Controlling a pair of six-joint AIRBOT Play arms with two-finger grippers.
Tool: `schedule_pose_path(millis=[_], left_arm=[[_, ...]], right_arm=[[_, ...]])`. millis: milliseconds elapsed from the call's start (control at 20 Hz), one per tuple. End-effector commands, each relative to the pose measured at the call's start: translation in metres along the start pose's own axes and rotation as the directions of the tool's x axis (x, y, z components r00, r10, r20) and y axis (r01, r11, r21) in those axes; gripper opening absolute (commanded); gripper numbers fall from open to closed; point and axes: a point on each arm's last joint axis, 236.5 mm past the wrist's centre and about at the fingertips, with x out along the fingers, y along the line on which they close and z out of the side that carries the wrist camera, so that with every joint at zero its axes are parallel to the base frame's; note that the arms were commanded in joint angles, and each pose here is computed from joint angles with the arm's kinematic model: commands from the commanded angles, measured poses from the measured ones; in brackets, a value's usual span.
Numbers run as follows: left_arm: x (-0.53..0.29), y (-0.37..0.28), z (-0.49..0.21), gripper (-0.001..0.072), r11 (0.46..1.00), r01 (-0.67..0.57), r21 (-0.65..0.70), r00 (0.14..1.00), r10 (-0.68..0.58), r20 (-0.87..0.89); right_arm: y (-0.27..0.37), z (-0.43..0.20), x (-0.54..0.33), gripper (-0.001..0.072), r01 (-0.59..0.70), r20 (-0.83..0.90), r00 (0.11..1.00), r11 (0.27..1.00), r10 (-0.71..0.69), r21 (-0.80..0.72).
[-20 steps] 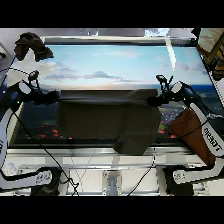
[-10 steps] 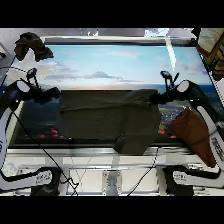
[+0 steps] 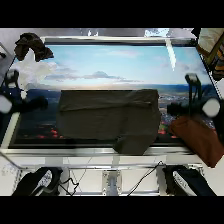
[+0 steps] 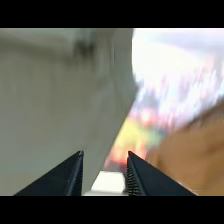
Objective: Fold the shirts.
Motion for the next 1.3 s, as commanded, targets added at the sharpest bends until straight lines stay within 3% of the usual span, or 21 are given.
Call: schedule_pose_path(millis=[0, 200, 350, 800, 1000, 1050, 1200, 1250], left_arm=[[0.006, 0.016, -0.097, 0.0695, 0.991, -0.070, -0.116, 0.989, 0.054, -0.141], [0.010, 0.007, -0.124, 0.0695, 0.987, -0.045, -0.151, 0.978, 0.012, -0.208], [0.012, -0.005, -0.117, 0.0695, 0.983, 0.005, -0.186, 0.983, -0.039, -0.178], [0.011, -0.017, -0.114, 0.0695, 0.975, 0.053, -0.216, 0.982, -0.090, -0.165], [0.011, -0.017, -0.113, 0.0695, 0.975, 0.053, -0.215, 0.983, -0.090, -0.163], [0.011, -0.017, -0.113, 0.0695, 0.975, 0.053, -0.215, 0.983, -0.090, -0.162], [0.011, -0.017, -0.113, 0.0695, 0.975, 0.053, -0.215, 0.983, -0.089, -0.162], [0.011, -0.017, -0.113, 0.0695, 0.975, 0.053, -0.215, 0.983, -0.089, -0.162]], right_arm=[[0.023, -0.087, 0.020, 0.0343, -0.090, -0.101, 0.989, 0.980, 0.109, 0.176], [0.077, -0.145, 0.037, 0.0343, -0.272, -0.152, 0.924, 0.883, 0.350, 0.383], [0.097, -0.176, 0.051, 0.0344, -0.298, -0.198, 0.872, 0.807, 0.447, 0.509], [0.108, -0.207, 0.087, 0.0344, -0.273, -0.145, 0.847, 0.652, 0.511, 0.707], [0.104, -0.194, 0.092, 0.0339, -0.290, -0.086, 0.865, 0.631, 0.495, 0.720], [0.103, -0.187, 0.093, 0.0324, -0.301, -0.056, 0.869, 0.616, 0.491, 0.728], [0.102, -0.170, 0.095, 0.0171, -0.331, 0.014, 0.875, 0.577, 0.484, 0.747], [0.101, -0.169, 0.095, 0.0057, -0.331, 0.018, 0.877, 0.577, 0.481, 0.747]])
